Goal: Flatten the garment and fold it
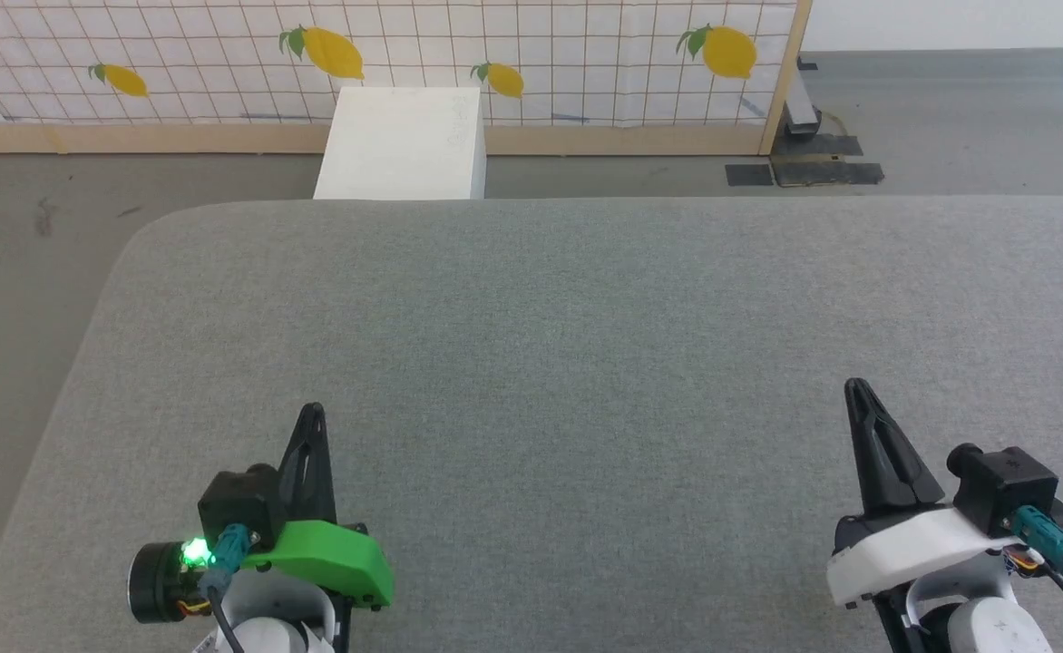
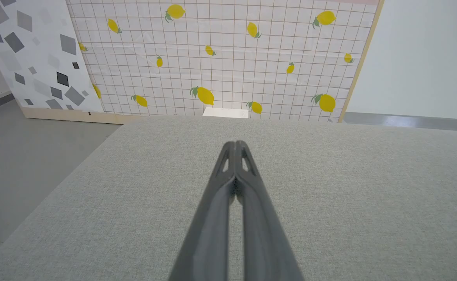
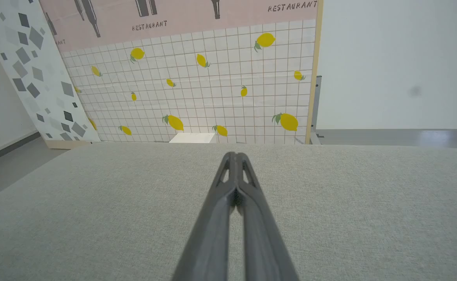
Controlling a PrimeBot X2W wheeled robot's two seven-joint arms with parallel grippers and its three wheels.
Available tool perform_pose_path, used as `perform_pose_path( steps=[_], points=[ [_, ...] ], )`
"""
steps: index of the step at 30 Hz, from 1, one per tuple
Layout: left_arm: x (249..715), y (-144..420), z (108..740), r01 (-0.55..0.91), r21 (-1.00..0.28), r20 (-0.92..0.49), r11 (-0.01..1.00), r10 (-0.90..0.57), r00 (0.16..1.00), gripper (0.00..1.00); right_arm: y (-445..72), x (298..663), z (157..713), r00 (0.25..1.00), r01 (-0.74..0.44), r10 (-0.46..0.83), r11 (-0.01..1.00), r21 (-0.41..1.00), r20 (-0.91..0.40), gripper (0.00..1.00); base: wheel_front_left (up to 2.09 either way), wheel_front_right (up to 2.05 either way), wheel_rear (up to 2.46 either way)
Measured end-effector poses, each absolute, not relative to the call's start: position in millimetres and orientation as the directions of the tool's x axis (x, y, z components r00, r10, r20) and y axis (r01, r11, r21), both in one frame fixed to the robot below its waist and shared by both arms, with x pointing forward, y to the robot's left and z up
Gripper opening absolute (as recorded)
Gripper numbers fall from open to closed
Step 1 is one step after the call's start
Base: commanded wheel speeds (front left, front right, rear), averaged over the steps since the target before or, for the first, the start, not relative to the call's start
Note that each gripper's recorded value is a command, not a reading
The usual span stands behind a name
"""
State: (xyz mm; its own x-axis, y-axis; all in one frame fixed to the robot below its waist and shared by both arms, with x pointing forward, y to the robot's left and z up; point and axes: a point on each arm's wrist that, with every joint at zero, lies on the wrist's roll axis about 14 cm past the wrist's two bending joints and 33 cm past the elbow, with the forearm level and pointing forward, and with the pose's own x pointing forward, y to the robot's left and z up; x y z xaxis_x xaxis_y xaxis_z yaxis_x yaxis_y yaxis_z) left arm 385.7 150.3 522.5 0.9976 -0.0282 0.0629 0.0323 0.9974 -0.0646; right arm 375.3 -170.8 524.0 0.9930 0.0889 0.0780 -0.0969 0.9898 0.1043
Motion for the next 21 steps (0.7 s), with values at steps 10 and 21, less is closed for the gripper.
perform_pose_path(
  steps=[10, 21],
  points=[
    [385.1, 154.4, 524.5, 0.028, -0.04, 0.057, 0.999, -0.026, 0.998, 0.0, -168.6, 375.6, 525.6, 0.993, -0.104, 0.099, 0.991, 0.081, 0.07, 0.0, 0.0, 0.0, 0.0],
    [383.8, 157.7, 527.0, 0.026, -0.029, 0.054, 0.999, -0.024, 0.998, 0.0, -166.6, 374.9, 525.1, 0.993, -0.11, 0.107, 0.992, 0.062, 0.054, 0.0, 0.0, 0.0, 0.0]
  ],
)
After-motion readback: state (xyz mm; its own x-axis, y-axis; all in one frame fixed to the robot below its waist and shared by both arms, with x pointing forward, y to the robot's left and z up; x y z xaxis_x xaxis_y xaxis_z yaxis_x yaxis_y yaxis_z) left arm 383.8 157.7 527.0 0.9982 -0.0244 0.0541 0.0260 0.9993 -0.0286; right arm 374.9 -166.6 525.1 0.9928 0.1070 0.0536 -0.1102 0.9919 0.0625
